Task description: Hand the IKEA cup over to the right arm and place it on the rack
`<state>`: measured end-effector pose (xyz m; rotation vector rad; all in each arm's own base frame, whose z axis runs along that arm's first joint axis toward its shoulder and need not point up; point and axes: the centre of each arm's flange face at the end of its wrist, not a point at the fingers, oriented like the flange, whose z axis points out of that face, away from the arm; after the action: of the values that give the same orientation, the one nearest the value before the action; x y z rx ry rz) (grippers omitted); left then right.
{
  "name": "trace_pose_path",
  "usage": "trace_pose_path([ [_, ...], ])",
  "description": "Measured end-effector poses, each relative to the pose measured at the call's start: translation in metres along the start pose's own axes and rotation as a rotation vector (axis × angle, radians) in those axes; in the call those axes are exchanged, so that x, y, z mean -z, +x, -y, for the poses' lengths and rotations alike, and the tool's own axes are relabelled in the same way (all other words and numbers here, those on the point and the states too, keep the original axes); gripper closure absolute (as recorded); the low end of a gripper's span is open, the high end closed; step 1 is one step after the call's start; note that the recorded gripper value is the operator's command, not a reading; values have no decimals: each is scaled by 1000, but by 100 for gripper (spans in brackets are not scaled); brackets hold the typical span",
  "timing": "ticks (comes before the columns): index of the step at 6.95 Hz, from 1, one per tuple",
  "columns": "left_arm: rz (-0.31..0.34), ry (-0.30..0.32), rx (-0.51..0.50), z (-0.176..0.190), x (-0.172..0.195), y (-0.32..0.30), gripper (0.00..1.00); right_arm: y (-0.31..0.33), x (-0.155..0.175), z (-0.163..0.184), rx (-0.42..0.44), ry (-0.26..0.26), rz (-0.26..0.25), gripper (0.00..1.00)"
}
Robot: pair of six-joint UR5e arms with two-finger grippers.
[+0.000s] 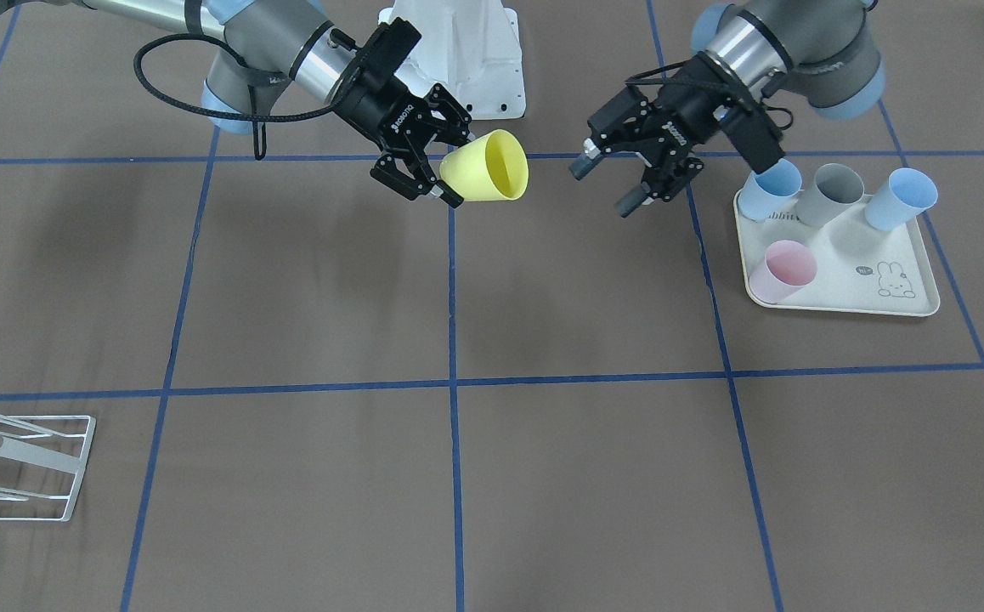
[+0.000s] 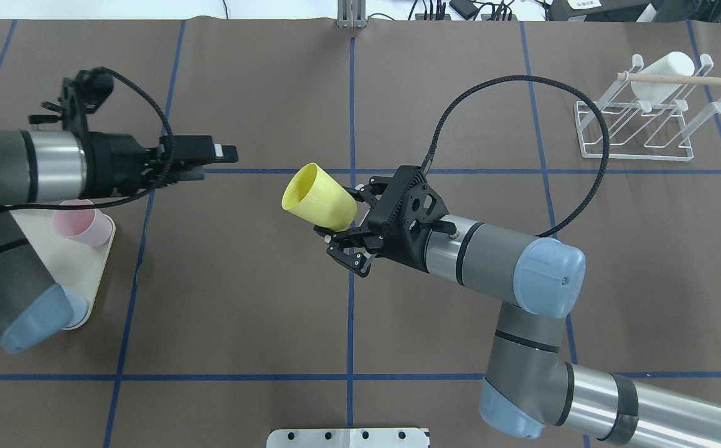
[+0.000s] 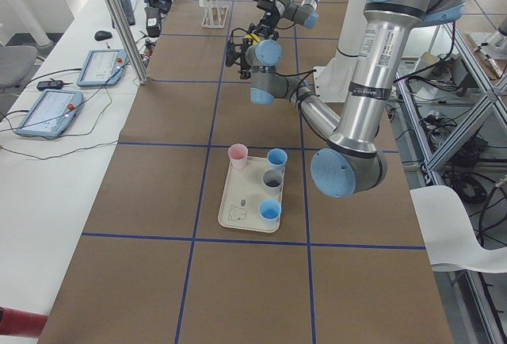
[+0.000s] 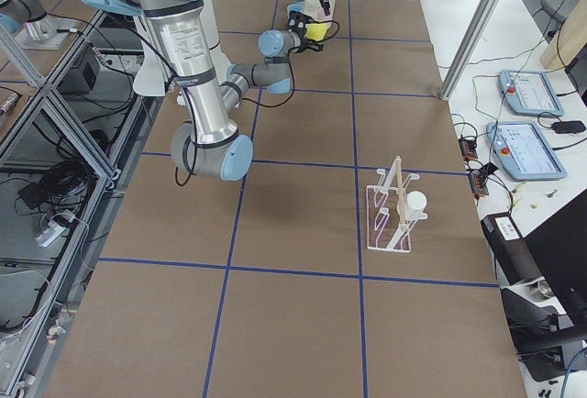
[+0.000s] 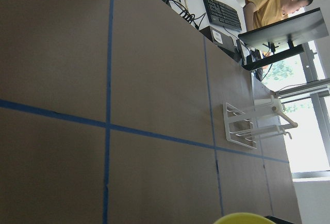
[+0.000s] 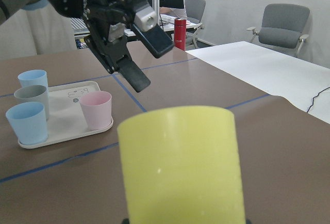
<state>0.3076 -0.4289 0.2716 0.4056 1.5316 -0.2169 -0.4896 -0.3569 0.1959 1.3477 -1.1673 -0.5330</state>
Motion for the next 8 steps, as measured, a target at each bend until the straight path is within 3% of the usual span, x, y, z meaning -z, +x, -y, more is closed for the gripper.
trace_pose_path([
  [2,164,32,-213,37,66,-73,0,36,0,0,24,-101,-87,100],
  [4,332,57,-444,68,149,-144,0,80,13,26,96,-269,-203,100],
  [5,397,52,-537,76,184,-170,0,106,30,45,181,-375,-260,100],
  [8,447,41,-597,77,215,-190,0,202,89,74,410,-715,-393,100],
])
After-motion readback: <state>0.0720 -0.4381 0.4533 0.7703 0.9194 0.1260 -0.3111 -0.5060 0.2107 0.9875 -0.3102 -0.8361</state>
